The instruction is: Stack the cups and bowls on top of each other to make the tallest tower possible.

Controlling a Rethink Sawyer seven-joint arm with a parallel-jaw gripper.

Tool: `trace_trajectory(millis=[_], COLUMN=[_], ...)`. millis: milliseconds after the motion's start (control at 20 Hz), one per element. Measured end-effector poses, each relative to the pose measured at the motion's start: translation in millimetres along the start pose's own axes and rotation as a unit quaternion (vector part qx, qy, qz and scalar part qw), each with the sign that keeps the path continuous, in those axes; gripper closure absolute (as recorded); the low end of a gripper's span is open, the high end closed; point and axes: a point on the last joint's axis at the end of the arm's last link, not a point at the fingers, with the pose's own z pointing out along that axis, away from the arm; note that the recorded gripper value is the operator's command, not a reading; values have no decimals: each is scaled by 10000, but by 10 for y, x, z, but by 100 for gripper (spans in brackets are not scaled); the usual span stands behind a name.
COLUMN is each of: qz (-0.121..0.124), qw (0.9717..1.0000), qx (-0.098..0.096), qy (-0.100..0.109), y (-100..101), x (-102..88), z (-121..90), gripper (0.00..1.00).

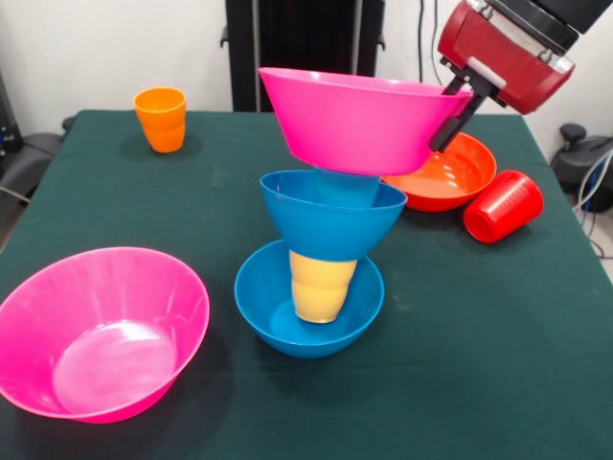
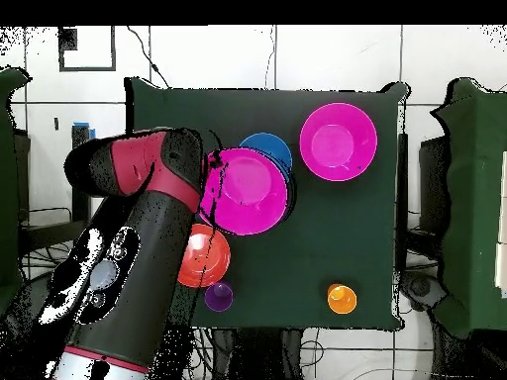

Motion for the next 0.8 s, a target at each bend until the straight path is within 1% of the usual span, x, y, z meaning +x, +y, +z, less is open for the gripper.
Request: trace_trajectory(millis=[50, 400, 800], qz=[6, 12, 5], qw=[10000, 9997, 9996], qx=[-52, -181, -167], qy=[-34, -187, -216], y=[22, 50, 31], x=[4, -19, -2], z=[3, 37, 100], gripper=[100, 100, 100])
